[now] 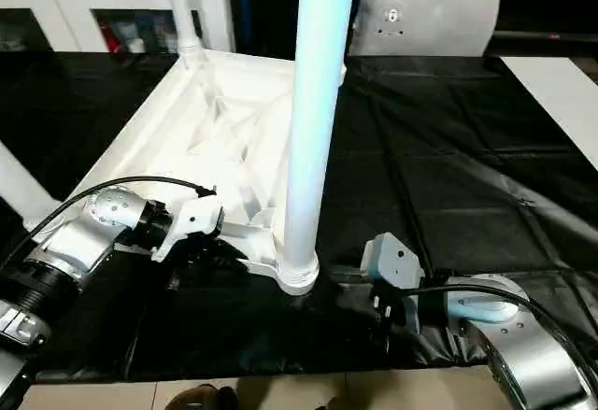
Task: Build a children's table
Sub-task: Rotate leg to tighten
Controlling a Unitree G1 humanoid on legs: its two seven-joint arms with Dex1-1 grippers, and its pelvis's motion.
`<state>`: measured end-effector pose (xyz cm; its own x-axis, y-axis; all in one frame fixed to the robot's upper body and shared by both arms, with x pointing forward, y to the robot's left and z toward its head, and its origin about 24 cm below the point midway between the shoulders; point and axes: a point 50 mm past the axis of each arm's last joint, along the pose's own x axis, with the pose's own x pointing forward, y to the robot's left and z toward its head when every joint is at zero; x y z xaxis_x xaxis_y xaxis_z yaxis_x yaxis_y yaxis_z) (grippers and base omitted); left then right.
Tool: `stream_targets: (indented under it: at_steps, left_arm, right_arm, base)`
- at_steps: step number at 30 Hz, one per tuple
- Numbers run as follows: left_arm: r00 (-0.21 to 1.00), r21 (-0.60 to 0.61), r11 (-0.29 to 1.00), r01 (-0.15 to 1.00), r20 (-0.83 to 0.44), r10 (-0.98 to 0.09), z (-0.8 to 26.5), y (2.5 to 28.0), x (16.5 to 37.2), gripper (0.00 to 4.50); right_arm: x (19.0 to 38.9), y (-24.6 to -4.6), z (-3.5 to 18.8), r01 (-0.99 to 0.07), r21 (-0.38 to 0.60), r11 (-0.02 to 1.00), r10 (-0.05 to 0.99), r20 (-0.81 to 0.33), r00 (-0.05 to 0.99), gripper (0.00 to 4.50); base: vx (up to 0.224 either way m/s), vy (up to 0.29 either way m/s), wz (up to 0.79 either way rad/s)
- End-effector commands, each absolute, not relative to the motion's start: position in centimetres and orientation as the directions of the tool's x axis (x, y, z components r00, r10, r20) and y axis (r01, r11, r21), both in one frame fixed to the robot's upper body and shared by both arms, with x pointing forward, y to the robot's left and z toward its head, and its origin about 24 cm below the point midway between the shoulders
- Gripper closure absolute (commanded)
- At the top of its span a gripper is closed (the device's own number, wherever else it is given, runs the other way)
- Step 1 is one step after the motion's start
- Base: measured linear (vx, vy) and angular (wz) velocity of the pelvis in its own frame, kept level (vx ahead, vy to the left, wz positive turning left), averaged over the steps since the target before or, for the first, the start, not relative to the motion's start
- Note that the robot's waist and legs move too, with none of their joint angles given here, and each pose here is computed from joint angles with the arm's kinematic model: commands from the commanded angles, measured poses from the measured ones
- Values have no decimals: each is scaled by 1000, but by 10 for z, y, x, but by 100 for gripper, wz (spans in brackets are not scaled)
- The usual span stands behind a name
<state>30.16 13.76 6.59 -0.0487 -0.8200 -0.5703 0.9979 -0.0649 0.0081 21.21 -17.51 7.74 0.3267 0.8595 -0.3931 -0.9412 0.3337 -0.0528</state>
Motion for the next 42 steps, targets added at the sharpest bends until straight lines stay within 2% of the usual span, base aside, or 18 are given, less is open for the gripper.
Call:
stream_targets:
  at_steps: [1,8,15,20,27,28,32,33,39,41,42]
  left_arm:
    - [-27,-36,-10,999,-500,-865,66,139,297,449]
    - [188,-39,242,970,-517,-835,51,151,283,449]
    - [267,-29,325,945,-505,-821,58,145,269,449]
    - [268,30,292,956,-493,-828,62,142,267,449]
    - [136,26,144,989,-525,-840,59,141,263,449]
    - [114,26,118,993,-518,-847,60,140,263,450]
    - [68,11,73,997,-516,-854,62,140,266,450]
    - [38,-6,48,999,-518,-855,62,140,267,450]
    - [-11,2,-15,1000,-528,-849,64,140,274,450]
    - [-19,-1,-22,1000,-528,-849,64,140,275,450]
    - [-25,-4,-27,1000,-529,-848,64,140,275,450]
  right_arm:
    - [214,-177,78,-937,-64,343,854,-393,339,0]
    - [219,-185,80,-920,-85,382,840,-383,384,0]
    - [225,-188,80,-910,-97,404,830,-380,409,0]
    - [234,-182,79,-906,-108,410,830,-368,419,0]
    - [254,-169,88,-927,-100,362,878,-297,375,0]
    - [257,-168,89,-934,-95,344,888,-291,356,19]
    - [265,-164,92,-954,-76,290,915,-269,299,33]
    - [267,-161,92,-969,-52,241,933,-263,246,49]
    - [277,-157,88,-991,-21,128,946,-298,129,92]
    - [279,-156,88,-993,-18,118,947,-299,118,98]
    - [281,-155,88,-994,-13,104,948,-302,104,123]
  base:
    - [0,0,0]
    - [0,0,0]
    - [0,0,0]
    - [0,0,0]
    - [0,0,0]
    - [0,0,0]
    - [0,0,0]
    - [0,0,0]
    - [0,0,0]
    - [0,0,0]
    - [0,0,0]
